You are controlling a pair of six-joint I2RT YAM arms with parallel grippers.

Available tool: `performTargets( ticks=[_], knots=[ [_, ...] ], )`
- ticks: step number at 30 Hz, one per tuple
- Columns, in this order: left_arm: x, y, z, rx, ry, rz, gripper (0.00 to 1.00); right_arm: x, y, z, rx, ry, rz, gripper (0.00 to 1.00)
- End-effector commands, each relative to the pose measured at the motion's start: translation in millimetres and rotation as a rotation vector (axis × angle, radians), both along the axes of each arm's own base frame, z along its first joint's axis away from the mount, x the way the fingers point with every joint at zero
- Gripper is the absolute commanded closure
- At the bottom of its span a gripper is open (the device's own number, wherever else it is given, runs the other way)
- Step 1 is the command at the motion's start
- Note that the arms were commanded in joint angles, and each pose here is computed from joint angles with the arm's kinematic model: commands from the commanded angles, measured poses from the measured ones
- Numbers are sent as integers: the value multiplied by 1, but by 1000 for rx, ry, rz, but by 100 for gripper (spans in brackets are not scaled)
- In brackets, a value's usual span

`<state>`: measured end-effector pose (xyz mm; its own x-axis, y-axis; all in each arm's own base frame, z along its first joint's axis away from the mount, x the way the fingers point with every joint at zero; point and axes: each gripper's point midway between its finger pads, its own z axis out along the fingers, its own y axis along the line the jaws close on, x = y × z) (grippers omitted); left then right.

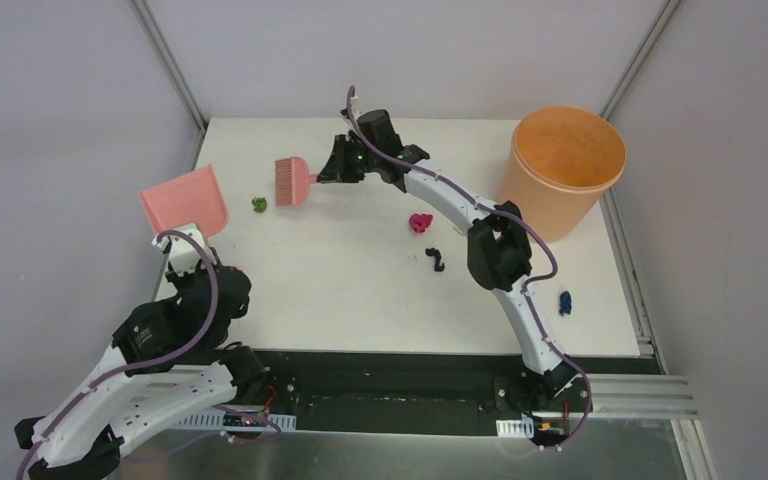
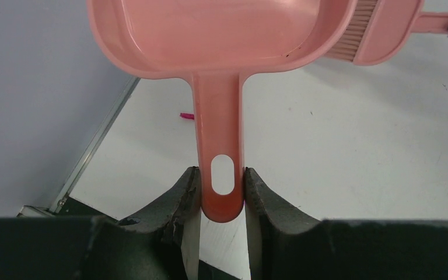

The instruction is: Sweep away the paper scraps from the table

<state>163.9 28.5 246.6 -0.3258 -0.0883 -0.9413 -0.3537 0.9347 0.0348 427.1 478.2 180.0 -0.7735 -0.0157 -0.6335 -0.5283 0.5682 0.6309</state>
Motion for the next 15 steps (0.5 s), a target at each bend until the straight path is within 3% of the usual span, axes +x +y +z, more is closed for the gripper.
performTargets(
  ticks=[1,5,8,15],
  knots=[
    [9,-1,4,7,-50,31,100,8,35,40,243,171,-81,100],
    [17,-12,-4,69,13,26,100,-4,61,14,367,360,-20,100],
    [22,-19,-7,99,43,24,100,-7,76,19,468,377,36,100],
    [27,-27,-11,118,51,-17,100,5,84,-17,344,393,-97,100]
  ],
)
